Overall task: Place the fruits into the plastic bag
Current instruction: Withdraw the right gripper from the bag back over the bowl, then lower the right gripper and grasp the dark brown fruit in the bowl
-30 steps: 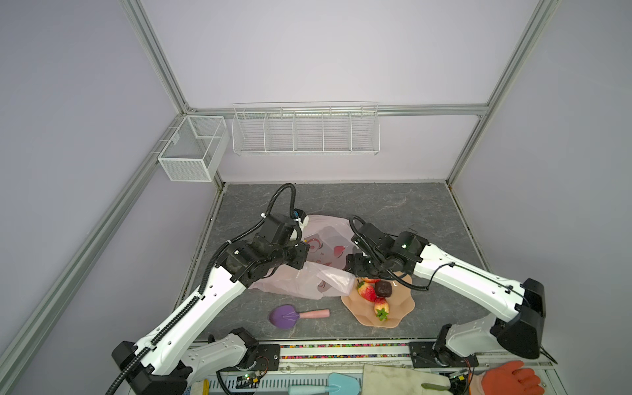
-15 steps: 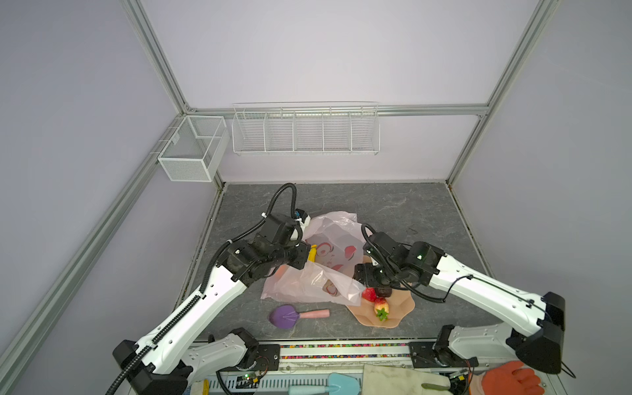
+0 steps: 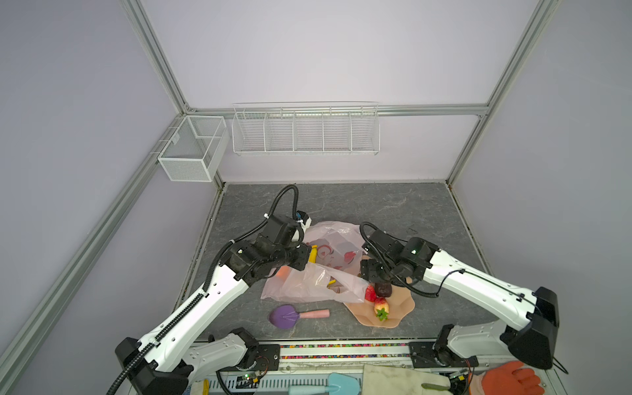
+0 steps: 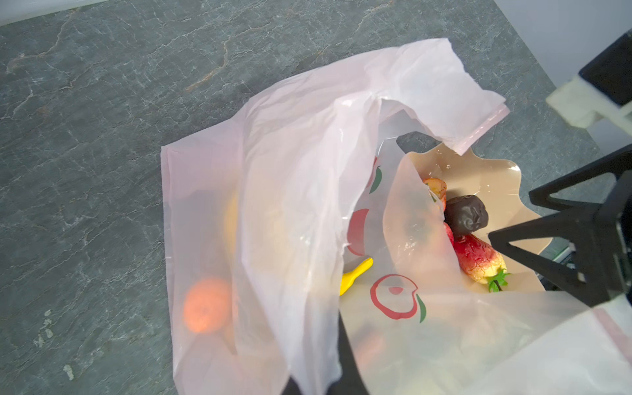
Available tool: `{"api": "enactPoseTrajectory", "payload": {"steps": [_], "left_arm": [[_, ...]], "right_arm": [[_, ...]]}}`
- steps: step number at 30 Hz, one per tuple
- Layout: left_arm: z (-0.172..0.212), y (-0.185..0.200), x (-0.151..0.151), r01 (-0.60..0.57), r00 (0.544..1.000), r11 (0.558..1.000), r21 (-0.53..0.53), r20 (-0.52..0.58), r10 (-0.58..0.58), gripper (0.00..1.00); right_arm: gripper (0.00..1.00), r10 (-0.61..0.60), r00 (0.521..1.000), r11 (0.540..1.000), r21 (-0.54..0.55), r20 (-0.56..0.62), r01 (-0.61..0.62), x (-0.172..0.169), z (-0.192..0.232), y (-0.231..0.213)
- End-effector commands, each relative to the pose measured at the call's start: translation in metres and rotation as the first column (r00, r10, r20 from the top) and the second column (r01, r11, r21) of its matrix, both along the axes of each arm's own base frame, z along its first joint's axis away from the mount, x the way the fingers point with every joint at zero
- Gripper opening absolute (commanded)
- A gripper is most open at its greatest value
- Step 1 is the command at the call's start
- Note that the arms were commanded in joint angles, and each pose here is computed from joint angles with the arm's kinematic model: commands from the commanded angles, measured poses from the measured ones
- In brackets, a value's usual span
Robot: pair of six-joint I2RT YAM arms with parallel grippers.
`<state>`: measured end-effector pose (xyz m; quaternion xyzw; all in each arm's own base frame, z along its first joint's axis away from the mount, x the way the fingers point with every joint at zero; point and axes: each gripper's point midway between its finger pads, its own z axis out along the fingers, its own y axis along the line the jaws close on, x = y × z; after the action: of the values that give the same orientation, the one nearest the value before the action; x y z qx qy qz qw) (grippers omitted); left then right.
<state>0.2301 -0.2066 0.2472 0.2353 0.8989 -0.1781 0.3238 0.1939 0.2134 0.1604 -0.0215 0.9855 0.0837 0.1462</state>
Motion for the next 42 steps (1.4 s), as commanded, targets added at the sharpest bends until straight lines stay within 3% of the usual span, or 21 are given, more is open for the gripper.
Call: {"api": "enactPoseTrajectory", "payload": {"steps": [1,5,8,12,21,27,32,42], "left_arm": [[-0.007,0.002,0.0,0.004,1.0,1.0,0.022,-0.002,-0.004,0.0],[-0.008,0.001,-0.001,0.009,1.0,1.0,0.015,-0.008,-0.008,0.0],[-0.01,-0.001,-0.001,0.01,1.0,1.0,0.006,-0.015,-0.01,0.0],[-0.01,-0.003,-0.001,0.012,1.0,1.0,-0.003,-0.017,-0.013,0.0],[-0.01,0.0,-0.002,0.008,1.0,1.0,0.004,-0.011,-0.008,0.0],[-0.01,0.002,-0.003,0.005,1.0,1.0,0.007,-0.006,-0.005,0.0],[-0.008,0.0,-0.002,0.011,1.0,1.0,0.004,-0.003,-0.011,0.0],[-0.009,-0.002,-0.001,0.014,1.0,1.0,0.002,-0.008,-0.014,0.0]], "right_arm": [[0.9,0.055,0.998,0.996,0.072,0.034,-0.058,0.002,0.011,0.008],[0.9,0.038,0.995,0.969,0.242,0.088,-0.059,0.009,0.029,0.031],[0.91,0.018,0.989,0.92,0.385,0.15,-0.075,0.019,0.052,0.052],[0.92,-0.024,0.979,0.873,0.481,0.201,-0.077,0.034,0.08,0.068],[0.92,-0.219,0.948,0.905,0.412,0.231,0.108,0.057,0.082,0.029],[0.92,-0.244,0.958,0.965,0.136,0.15,0.224,0.02,0.047,-0.044],[0.9,-0.229,0.973,0.973,-0.016,0.019,0.229,-0.018,0.004,-0.077],[0.89,-0.181,0.98,0.983,-0.028,-0.077,0.18,-0.022,-0.041,-0.062]]}}
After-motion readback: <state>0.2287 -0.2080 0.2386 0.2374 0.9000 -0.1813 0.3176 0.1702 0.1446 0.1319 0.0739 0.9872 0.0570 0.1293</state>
